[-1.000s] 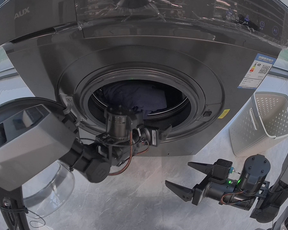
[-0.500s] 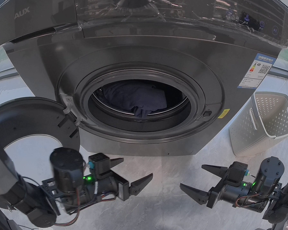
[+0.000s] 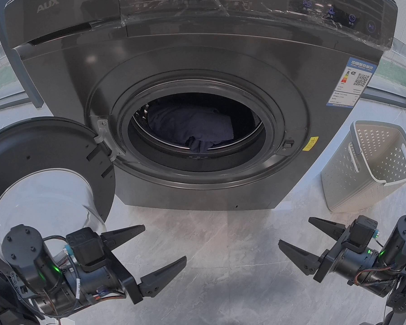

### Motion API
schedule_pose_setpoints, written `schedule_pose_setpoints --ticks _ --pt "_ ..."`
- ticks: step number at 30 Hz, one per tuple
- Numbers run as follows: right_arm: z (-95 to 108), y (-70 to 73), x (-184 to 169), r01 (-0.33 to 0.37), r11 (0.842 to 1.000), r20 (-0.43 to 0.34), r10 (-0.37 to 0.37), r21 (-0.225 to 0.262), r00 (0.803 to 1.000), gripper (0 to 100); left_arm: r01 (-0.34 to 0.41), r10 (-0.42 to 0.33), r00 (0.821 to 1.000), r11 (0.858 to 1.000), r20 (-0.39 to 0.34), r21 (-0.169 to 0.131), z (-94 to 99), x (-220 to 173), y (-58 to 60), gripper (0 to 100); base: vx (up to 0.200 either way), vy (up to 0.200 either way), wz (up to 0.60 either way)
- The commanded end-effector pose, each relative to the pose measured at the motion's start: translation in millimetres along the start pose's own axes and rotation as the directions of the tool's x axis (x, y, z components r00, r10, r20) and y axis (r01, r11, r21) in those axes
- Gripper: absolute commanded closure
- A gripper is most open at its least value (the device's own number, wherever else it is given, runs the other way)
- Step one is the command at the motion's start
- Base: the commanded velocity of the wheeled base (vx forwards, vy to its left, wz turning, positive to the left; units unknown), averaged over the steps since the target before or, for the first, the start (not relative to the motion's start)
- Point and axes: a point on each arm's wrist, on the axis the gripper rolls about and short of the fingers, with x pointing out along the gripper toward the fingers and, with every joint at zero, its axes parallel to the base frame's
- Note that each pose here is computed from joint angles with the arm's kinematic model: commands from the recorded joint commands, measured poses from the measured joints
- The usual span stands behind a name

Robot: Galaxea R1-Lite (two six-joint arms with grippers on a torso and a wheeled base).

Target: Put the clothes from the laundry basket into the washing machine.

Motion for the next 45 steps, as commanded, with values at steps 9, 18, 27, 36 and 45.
schedule_pose_setpoints --ticks 9,18,27,36,45 --pt "24.6 -27.8 -37.5 0.187 0.982 0.097 -0.183 -0.028 0.978 0 -0.118 0.115 0.987 0.993 0.116 0.023 11.6 -48.0 15.6 0 -0.133 0.000 0.00" --pt "11.7 -31.1 -97.8 0.301 0.953 -0.049 -0.302 -0.030 0.952 0 -0.201 0.197 0.972 0.979 0.132 0.019 11.0 -106.3 12.5 0 -0.111 0.000 0.00" --pt "9.2 -30.8 -141.3 0.418 0.909 0.071 -0.417 -0.002 0.906 0 -0.368 0.361 0.920 0.930 0.152 0.019 -9.2 -155.7 11.5 0 -0.133 0.000 0.00" --pt "-3.5 -22.7 -174.7 0.491 0.871 0.195 -0.485 0.016 0.853 0 -0.502 0.494 0.848 0.865 0.191 -0.012 -35.8 -185.8 2.7 0 -0.067 0.000 0.00" --pt "-44.8 -11.4 -198.3 0.518 0.855 0.174 -0.506 -0.025 0.845 0 -0.630 0.625 0.765 0.777 0.155 -0.022 -62.3 -196.9 -3.8 0 0.000 0.089 0.00"
